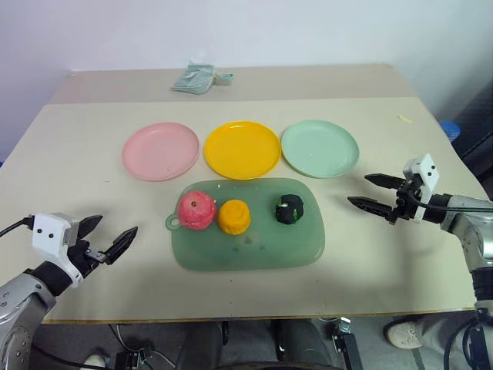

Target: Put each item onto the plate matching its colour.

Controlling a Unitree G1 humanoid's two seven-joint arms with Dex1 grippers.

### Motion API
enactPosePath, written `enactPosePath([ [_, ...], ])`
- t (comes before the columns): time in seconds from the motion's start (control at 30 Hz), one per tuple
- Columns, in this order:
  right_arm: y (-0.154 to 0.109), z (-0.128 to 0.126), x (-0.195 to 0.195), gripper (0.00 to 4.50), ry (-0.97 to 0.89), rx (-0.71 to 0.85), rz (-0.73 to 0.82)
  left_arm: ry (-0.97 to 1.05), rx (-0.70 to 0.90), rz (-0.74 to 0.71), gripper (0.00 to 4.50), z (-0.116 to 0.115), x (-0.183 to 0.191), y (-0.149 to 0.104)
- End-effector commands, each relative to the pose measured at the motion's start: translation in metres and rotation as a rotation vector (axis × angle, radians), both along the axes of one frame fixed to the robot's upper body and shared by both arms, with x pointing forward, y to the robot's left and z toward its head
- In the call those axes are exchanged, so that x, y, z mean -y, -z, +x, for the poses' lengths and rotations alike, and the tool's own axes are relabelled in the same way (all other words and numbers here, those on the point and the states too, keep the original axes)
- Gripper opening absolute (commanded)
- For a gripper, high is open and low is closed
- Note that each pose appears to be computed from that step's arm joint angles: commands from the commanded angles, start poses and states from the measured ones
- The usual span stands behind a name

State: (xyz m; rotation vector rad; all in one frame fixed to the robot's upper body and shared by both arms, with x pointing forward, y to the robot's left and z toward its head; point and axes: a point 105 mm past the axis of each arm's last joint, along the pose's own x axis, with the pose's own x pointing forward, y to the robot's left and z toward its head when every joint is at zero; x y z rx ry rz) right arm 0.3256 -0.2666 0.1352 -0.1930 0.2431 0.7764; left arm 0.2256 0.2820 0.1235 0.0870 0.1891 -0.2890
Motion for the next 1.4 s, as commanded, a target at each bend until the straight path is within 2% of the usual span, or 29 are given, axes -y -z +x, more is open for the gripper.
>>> enactPosePath([
  [0.03,-0.012,0.003,0.002,4.46,-0.006,0.055,-0.009,0.005,0.047,0.013,4.50,0.000,0.005,-0.011],
  [0.33,-0.017,0.011,0.012,4.46,0.079,0.111,-0.012,0.007,0.085,-0.023,4.50,0.012,0.014,-0.015],
  [0.53,-0.031,0.012,0.009,4.46,0.123,0.186,-0.008,0.036,0.172,-0.118,4.50,0.033,0.022,-0.036],
  [0.7,-0.047,-0.006,-0.009,4.46,0.085,0.206,0.039,0.181,0.182,-0.187,4.50,0.052,0.040,-0.051],
  [0.83,-0.052,-0.026,-0.033,4.46,0.018,0.198,0.055,0.412,0.138,-0.148,4.50,0.062,0.072,-0.058],
  [0.97,-0.055,-0.043,-0.062,4.46,-0.063,0.170,0.102,0.613,0.069,-0.075,4.50,0.060,0.097,-0.053],
  [1.07,-0.052,-0.056,-0.082,4.46,-0.131,0.139,0.113,0.710,-0.020,0.026,4.50,0.059,0.107,-0.036],
  [1.2,-0.050,-0.069,-0.101,4.46,-0.199,0.115,0.108,0.711,-0.100,0.183,4.50,0.066,0.101,-0.012],
  [1.33,-0.048,-0.081,-0.116,4.46,-0.265,0.080,0.100,0.730,-0.117,0.179,4.50,0.070,0.106,-0.004],
  [1.4,-0.045,-0.085,-0.119,4.50,-0.289,0.067,0.080,0.733,-0.114,0.156,3.96,0.071,0.108,-0.004],
])
